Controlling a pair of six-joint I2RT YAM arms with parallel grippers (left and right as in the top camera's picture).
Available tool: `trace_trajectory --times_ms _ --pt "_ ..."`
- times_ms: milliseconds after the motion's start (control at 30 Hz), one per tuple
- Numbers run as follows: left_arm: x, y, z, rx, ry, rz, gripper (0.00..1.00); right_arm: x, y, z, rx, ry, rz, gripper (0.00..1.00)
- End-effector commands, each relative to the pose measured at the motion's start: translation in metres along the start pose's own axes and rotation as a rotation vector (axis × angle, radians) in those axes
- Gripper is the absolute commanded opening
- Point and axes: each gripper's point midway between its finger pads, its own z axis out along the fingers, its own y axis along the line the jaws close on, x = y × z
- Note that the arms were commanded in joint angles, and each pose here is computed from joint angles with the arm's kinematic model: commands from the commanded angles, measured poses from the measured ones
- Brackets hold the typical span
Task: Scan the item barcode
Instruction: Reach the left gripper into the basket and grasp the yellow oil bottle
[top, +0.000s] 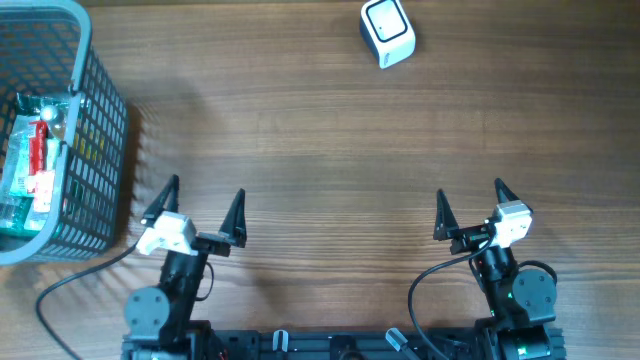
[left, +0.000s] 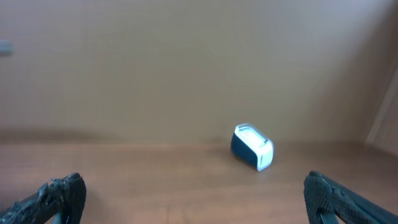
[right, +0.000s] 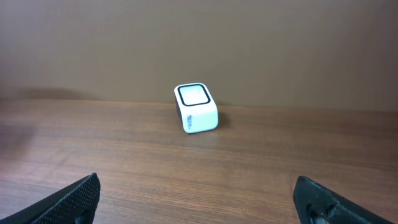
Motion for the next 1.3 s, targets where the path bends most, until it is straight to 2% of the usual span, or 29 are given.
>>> trace_trajectory --times_ms 0,67,133,200,267,333,467,600,667,700,733,967,1033,1167,1267 --pt "-0.092 -0.021 -0.012 0.038 -0.138 0.055 1.0 -0.002 0.0 0.0 -0.003 -0.01 -0.013 1.0" --pt "-0.134 -0.03 -0.017 0.038 -0.138 0.055 1.0 -0.002 0.0 0.0 -0.003 -0.01 -0.013 1.0" --pt "-0.181 -0.037 -0.014 0.027 -0.076 0.044 1.0 -0.002 0.0 0.0 -0.003 -0.01 -0.013 1.0" --pt "-0.206 -0.04 -0.008 0.017 -0.014 0.029 1.0 -0.002 0.0 0.0 -0.003 -0.01 -0.013 1.0" --pt "-0.234 -0.041 0.008 -0.009 0.134 0.025 1.0 -0.002 0.0 0.0 -0.003 -0.01 -0.013 1.0" --pt "-0.245 -0.036 0.026 -0.039 0.316 0.047 1.0 -0.002 0.0 0.0 -0.003 -0.01 -0.012 1.0" --pt "-0.241 -0.011 0.065 -0.152 0.56 0.02 1.0 -0.002 0.0 0.0 -0.003 -0.01 -0.013 1.0" --pt "-0.229 0.008 0.127 -0.164 0.605 0.014 1.0 -0.002 0.0 0.0 -0.003 -0.01 -0.013 1.0" --pt "-0.225 0.021 0.154 -0.174 0.589 0.098 1.0 -0.002 0.0 0.0 -0.003 -0.01 -0.013 1.0" --pt "-0.226 0.034 0.161 -0.21 0.582 0.164 1.0 -0.002 0.0 0.0 -0.003 -0.01 -0.013 1.0" --pt "-0.229 0.064 0.168 -0.333 0.565 0.19 1.0 -0.002 0.0 0.0 -0.003 -0.01 -0.013 1.0" --pt "-0.236 0.181 0.156 -0.631 0.541 0.171 1.0 -0.002 0.0 0.0 -0.003 -0.01 -0.013 1.0" --pt "-0.232 0.216 0.145 -0.694 0.576 0.2 1.0 -0.002 0.0 0.0 -0.003 -0.01 -0.013 1.0" --pt "-0.19 0.279 0.124 -0.743 0.758 0.235 1.0 -0.002 0.0 0.0 -0.003 -0.01 -0.012 1.0" --pt "-0.145 0.3 0.115 -0.675 0.875 0.135 1.0 -0.002 0.0 0.0 -0.003 -0.01 -0.013 1.0"
